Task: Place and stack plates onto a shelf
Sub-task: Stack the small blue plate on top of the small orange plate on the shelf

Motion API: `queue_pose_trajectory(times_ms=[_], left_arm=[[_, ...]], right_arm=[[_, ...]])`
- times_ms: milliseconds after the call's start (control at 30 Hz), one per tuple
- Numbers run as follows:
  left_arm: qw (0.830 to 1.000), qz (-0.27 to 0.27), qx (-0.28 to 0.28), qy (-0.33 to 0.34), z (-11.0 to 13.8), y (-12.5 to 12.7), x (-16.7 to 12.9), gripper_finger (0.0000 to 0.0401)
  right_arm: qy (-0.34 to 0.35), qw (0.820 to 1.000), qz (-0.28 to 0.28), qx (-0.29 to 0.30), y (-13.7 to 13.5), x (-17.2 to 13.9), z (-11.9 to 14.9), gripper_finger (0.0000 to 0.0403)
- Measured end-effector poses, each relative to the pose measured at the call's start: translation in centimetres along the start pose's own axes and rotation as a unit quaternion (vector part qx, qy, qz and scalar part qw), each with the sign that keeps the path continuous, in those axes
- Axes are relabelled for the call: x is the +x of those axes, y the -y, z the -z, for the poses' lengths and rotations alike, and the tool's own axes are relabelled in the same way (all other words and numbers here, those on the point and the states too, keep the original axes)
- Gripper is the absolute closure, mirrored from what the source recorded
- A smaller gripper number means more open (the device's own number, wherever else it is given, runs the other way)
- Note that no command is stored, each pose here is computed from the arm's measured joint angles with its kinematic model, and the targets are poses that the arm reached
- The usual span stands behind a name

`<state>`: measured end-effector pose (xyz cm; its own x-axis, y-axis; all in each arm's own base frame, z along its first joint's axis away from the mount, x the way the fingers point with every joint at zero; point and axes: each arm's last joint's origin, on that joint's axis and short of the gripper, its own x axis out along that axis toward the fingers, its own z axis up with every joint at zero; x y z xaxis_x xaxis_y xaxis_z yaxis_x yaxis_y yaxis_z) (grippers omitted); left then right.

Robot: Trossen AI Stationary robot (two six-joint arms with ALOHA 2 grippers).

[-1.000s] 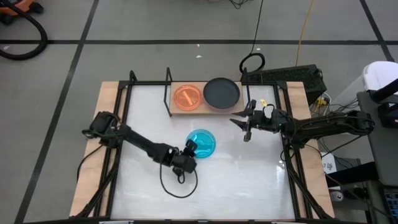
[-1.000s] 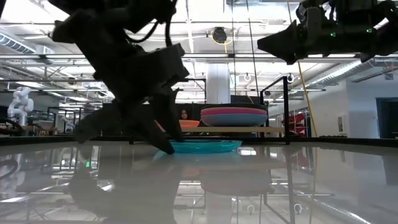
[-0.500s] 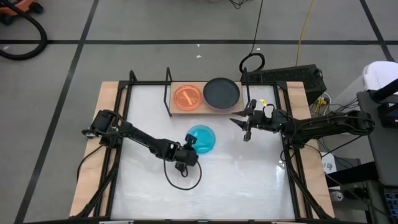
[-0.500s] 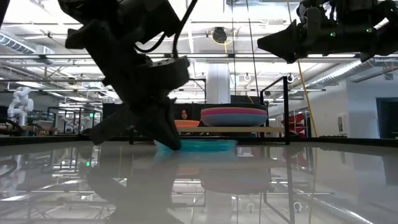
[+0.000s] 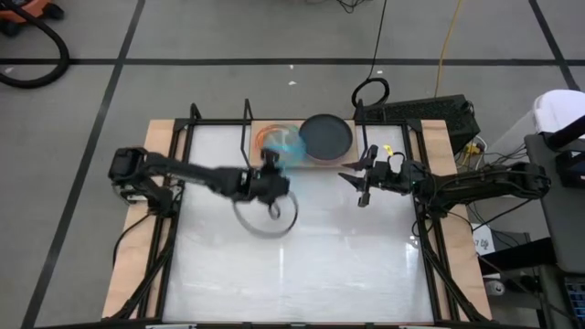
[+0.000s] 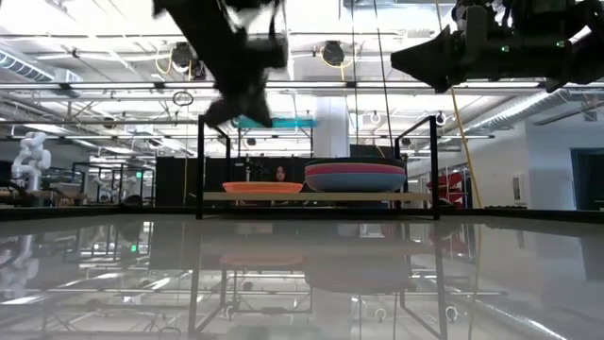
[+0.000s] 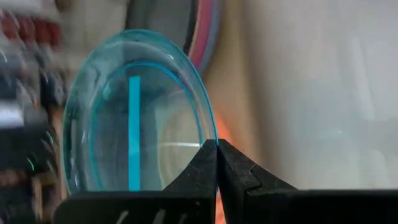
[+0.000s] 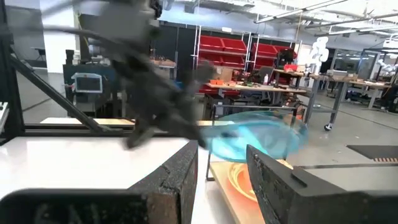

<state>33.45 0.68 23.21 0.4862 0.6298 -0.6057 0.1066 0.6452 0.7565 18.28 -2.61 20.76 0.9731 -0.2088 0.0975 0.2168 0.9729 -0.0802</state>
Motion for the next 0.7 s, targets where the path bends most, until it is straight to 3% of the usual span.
queue_pose_trajectory(times_ms=[67, 167, 300, 467, 700], left_arm=[[0.999, 0.010, -0.020, -0.031, 1.6, -1.5, 1.6, 0.0399], [0.996, 0.032, -0.076, -0.018, 3.0, -4.0, 3.4, 0.0399], [0.989, 0.069, -0.129, -0.038, 5.2, -5.3, 5.9, 0.0399], [0.981, 0.104, -0.159, -0.039, 6.3, -5.8, 7.3, 0.0400], [0.973, 0.135, -0.188, -0.015, 6.1, -5.5, 7.8, 0.0392]], right_arm=[[0.000, 1.000, -0.001, 0.001, 0.0, 0.0, 0.0, 0.0284], [-0.005, 1.000, -0.001, 0.000, 0.0, 0.0, 0.1, 0.0284], [-0.007, 1.000, -0.001, 0.000, 0.0, 0.0, 0.1, 0.0284], [-0.010, 1.000, -0.002, -0.002, 0.0, 0.0, 0.2, 0.0284], [-0.014, 1.000, -0.001, -0.006, 0.0, 0.0, 0.3, 0.0284]])
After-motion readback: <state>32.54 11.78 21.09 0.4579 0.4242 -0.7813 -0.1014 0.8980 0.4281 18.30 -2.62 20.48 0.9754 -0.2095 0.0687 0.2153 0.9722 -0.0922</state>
